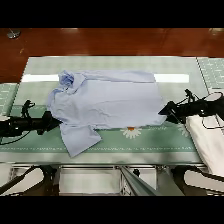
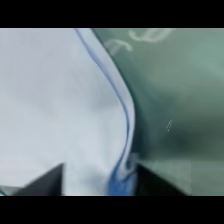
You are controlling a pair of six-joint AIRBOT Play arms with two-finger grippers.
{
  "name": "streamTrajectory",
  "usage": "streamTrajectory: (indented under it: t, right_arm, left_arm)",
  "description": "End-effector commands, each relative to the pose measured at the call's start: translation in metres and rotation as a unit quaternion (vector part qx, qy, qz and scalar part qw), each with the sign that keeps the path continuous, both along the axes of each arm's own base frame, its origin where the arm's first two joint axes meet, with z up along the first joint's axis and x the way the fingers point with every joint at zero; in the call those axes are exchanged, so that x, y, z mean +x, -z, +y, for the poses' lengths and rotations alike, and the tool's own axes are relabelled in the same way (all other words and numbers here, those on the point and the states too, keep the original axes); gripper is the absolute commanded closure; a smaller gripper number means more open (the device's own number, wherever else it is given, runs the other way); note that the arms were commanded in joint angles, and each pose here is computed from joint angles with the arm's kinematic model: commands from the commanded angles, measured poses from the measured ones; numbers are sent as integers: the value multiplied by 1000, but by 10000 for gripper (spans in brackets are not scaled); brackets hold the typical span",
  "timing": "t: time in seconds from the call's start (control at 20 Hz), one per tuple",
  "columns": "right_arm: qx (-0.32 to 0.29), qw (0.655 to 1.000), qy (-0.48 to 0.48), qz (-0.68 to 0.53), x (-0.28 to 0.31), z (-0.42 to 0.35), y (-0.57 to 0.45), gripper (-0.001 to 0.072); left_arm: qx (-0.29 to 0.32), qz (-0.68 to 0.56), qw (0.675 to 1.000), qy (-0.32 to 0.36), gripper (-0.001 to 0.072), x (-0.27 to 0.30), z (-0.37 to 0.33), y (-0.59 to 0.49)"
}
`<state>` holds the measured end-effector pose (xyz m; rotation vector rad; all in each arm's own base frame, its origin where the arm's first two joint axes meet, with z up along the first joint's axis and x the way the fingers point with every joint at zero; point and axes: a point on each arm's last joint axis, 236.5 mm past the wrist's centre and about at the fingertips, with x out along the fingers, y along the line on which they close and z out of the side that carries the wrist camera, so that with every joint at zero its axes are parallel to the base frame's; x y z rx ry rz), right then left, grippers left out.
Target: Fold the shirts.
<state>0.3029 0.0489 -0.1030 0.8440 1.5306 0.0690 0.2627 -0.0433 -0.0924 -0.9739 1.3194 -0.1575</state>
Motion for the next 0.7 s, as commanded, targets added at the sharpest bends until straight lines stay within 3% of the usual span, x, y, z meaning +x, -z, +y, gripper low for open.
streamTrajectory:
  t: [0.0,0.15,0.3,0.45,0.65]
  right_arm:
    - [5,999,-37,-13,16,26,-1,681]
    - [0,994,-69,-79,54,24,-53,686]
    - [-45,966,-90,-240,128,10,-185,687]
    - [-154,892,-41,-422,173,-26,-356,687]
    - [-201,784,-32,-586,117,-19,-528,687]
  left_arm:
    - [-9,-10,1000,-10,687,7,-1,-6]
    - [-38,-97,994,-15,688,51,-1,-62]
    - [-49,-319,946,-29,689,124,9,-219]
    - [52,-496,867,2,689,140,22,-386]
    - [223,-582,782,-5,690,102,34,-530]
